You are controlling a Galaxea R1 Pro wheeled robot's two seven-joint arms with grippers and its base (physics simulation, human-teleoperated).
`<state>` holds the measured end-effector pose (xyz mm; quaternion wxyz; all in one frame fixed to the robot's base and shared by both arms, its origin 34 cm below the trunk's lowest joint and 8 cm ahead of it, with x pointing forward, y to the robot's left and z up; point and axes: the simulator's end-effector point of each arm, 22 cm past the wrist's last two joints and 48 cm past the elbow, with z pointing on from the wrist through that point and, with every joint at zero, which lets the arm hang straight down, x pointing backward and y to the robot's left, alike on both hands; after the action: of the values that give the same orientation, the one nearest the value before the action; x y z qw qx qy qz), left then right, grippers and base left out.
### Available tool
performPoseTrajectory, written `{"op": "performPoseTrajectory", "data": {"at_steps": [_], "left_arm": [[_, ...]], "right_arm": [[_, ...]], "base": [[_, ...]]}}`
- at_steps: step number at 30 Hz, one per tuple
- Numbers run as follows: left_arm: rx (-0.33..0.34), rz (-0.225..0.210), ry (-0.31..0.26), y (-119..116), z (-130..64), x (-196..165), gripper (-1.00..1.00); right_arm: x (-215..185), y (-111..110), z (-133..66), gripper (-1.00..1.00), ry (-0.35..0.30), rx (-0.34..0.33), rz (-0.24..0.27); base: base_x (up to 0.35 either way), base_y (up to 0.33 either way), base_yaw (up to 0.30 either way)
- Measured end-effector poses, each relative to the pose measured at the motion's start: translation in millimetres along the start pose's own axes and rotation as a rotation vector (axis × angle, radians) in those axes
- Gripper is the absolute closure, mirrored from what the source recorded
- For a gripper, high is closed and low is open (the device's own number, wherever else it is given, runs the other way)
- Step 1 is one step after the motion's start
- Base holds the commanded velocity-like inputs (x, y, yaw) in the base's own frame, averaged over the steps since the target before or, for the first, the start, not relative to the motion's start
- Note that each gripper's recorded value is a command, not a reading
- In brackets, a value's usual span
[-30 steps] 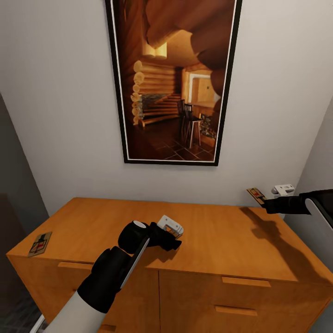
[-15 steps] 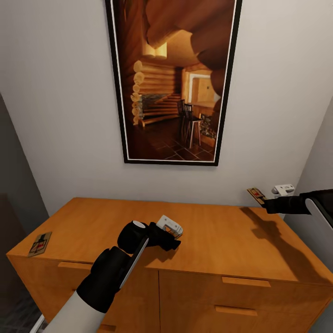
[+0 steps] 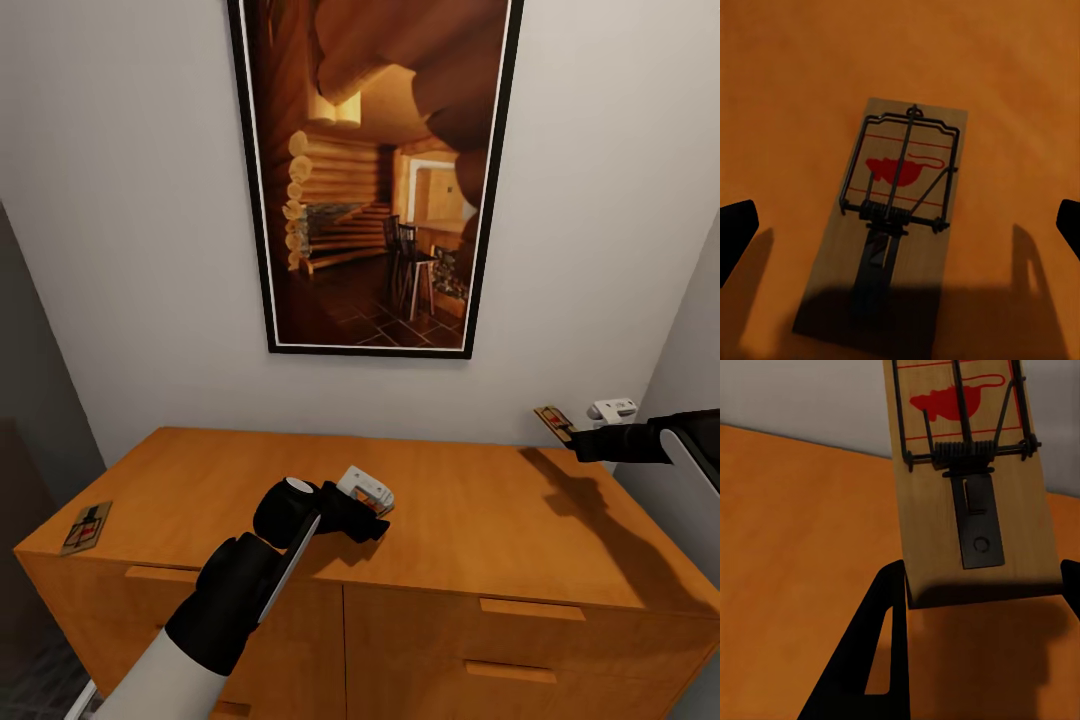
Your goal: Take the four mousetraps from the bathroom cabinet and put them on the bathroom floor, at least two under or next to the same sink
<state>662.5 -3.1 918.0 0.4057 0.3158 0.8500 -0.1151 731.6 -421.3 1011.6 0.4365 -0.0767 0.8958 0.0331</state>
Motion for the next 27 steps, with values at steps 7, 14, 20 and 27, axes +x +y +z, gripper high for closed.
{"op": "performPoseTrajectory", "data": {"at_steps": [7,14,20,27], "left_arm": [[0.001,-0.001,0.002,-0.1,0.5,0.6,-1.0],[0.001,-0.002,0.003,0.0,0.8,1.1,-1.0],[0.001,-0.003,0.007,0.0,1.6,2.2,-1.0],[0.002,-0.002,0.011,-0.5,2.6,3.8,-1.0]], "right_arm": [[0.0,0.1,0.0,1.0,0.0,0.0,0.0],[0.0,0.0,0.0,1.0,0.0,0.0,0.0],[-0.2,-0.3,-0.2,1.0,-0.001,0.0,0.001],[-0.2,-0.3,-0.3,1.0,-0.001,0.0,0.001]], "base": [[0.0,0.0,0.0],[0.0,0.0,0.0],[0.0,0.0,0.0],[0.0,0.0,0.0]]}}
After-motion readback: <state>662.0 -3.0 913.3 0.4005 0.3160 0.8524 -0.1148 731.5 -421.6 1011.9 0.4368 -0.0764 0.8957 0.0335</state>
